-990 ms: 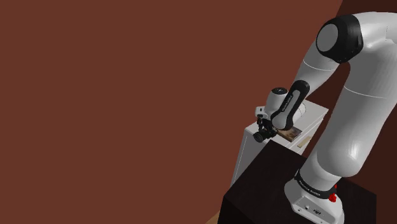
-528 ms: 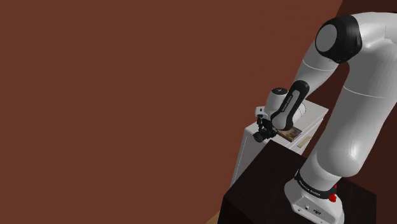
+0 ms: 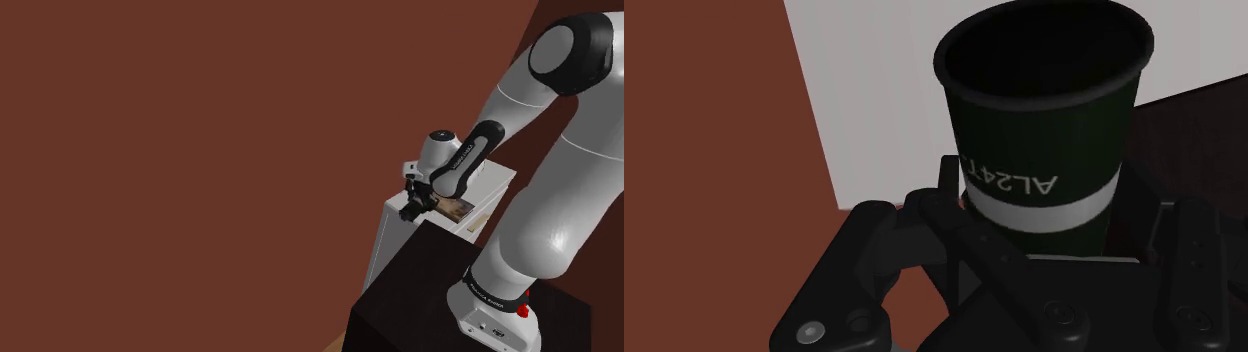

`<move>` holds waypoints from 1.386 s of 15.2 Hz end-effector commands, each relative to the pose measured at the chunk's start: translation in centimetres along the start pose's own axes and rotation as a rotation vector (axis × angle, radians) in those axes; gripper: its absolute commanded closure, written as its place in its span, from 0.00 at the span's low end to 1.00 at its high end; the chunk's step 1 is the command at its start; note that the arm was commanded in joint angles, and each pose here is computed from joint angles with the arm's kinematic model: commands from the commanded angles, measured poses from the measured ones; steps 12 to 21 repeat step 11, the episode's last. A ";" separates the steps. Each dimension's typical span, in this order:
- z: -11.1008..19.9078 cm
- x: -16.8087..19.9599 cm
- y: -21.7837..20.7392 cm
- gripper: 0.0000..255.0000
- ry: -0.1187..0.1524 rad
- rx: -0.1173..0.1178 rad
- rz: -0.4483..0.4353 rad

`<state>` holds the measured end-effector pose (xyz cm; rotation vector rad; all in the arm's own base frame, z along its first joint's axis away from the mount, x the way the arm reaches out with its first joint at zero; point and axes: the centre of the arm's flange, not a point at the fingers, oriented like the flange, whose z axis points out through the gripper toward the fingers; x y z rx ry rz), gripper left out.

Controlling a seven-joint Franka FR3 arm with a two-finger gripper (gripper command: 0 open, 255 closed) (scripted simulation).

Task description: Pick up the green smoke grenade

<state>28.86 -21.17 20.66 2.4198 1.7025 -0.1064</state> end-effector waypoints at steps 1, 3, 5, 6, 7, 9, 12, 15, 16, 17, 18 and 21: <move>-1.1 -0.3 0.1 1.00 -0.001 0.000 -0.001; -2.1 -0.5 0.2 1.00 -0.001 0.000 -0.001; -3.1 -0.7 0.3 1.00 -0.001 0.000 -0.001; -3.7 -0.7 0.4 1.00 -0.001 0.000 -0.001; -4.2 -0.8 0.4 1.00 -0.001 0.000 -0.001; -5.2 -1.0 0.5 1.00 -0.001 0.000 -0.001; -5.3 -1.0 0.5 1.00 -0.001 0.000 -0.001; -5.3 -1.0 0.5 1.00 -0.001 0.000 -0.001; -5.3 -1.0 0.5 1.00 -0.001 0.000 -0.001; -5.3 -1.0 0.5 1.00 -0.001 0.000 -0.001; -5.3 -1.0 0.5 1.00 -0.001 0.000 -0.001; -5.3 -1.0 0.5 1.00 -0.001 0.000 -0.001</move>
